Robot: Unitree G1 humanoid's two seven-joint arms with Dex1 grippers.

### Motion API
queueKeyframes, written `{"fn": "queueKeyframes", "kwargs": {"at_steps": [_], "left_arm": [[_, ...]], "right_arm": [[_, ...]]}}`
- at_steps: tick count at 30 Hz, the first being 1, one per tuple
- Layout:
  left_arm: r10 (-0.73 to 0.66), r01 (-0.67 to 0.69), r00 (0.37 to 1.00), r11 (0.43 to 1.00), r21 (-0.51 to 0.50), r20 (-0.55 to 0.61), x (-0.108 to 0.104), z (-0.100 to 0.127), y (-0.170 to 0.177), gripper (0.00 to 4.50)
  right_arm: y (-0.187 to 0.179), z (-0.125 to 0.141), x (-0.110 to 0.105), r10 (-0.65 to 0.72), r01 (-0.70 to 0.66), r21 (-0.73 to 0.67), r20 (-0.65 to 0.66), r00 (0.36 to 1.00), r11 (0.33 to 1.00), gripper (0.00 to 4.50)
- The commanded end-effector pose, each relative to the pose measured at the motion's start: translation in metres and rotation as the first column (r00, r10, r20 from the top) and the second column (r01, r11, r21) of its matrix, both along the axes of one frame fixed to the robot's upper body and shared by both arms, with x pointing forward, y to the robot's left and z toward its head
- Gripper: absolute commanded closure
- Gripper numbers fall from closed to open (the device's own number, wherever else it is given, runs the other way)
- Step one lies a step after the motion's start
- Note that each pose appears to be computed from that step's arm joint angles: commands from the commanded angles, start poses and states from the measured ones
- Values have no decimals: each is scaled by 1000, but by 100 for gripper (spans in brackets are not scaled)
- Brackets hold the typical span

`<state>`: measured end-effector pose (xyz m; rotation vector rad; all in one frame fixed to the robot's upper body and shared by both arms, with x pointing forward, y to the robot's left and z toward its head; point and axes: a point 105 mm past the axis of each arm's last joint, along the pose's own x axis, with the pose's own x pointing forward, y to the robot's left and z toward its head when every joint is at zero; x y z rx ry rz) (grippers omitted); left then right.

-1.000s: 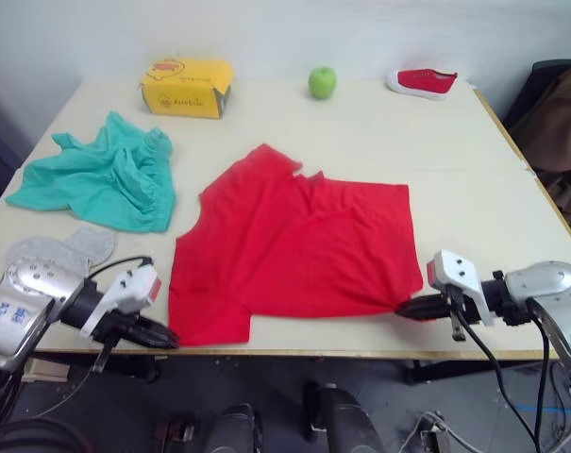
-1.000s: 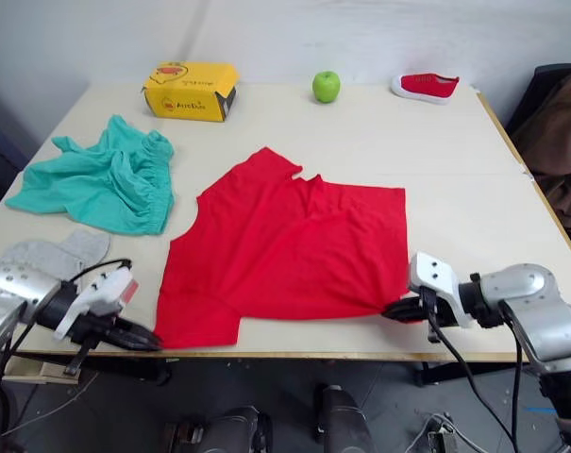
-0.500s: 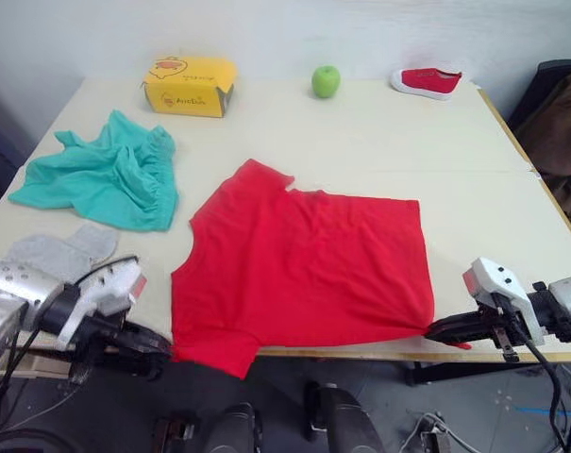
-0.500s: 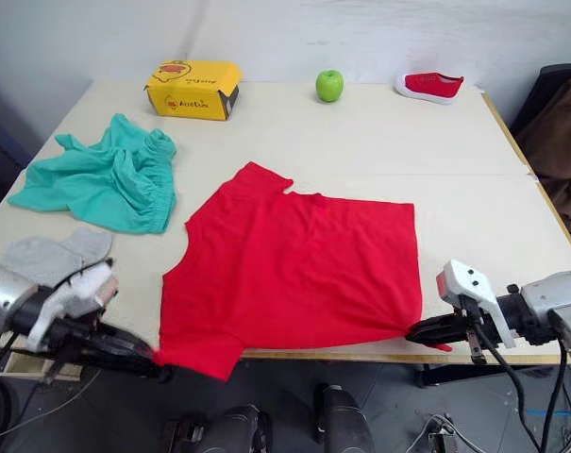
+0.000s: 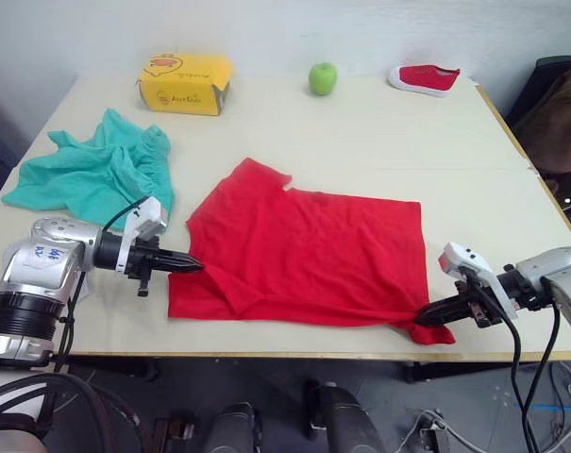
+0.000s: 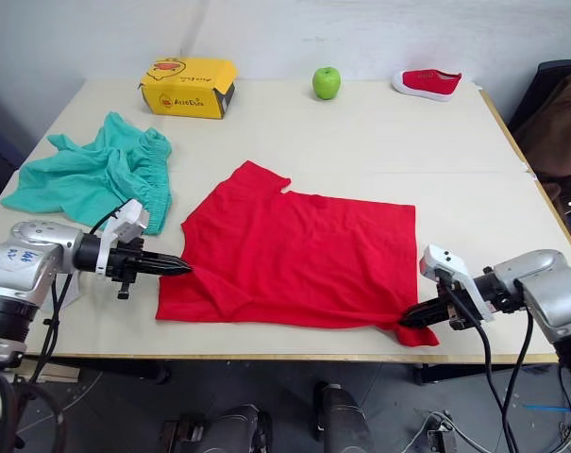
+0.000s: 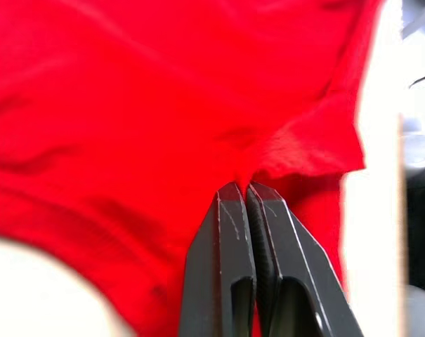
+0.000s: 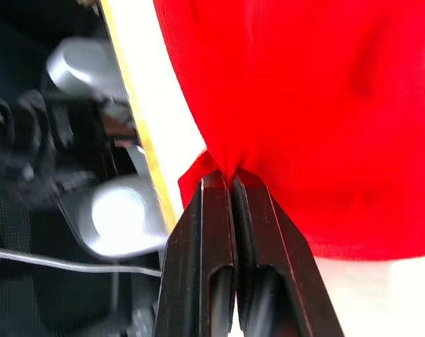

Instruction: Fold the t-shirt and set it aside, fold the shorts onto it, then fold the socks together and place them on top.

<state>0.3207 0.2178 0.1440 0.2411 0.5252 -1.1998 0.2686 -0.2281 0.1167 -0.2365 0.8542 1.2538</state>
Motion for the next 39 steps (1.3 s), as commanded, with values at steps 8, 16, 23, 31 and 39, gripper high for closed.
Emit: {"fn": "queueKeyframes", "kwargs": {"at_steps": [8,16,23,31,39], "left_arm": [[52,-51,996,999,-8,70,11,3,1,448],[110,-110,993,994,-5,38,16,-4,3,450],[172,-166,980,984,-66,102,22,19,7,271],[95,-68,985,982,-174,147,-16,65,-3,148],[-228,229,973,972,-47,31,-64,25,-42,294]], "right_arm": [[7,7,26,30,-30,-8,120,992,1000,450],[12,9,36,66,-59,-40,201,977,997,359],[8,43,44,-2,-8,29,332,943,1000,130],[48,82,8,-57,-42,236,397,916,971,19],[97,42,-16,-18,-93,247,410,912,965,249]]}}
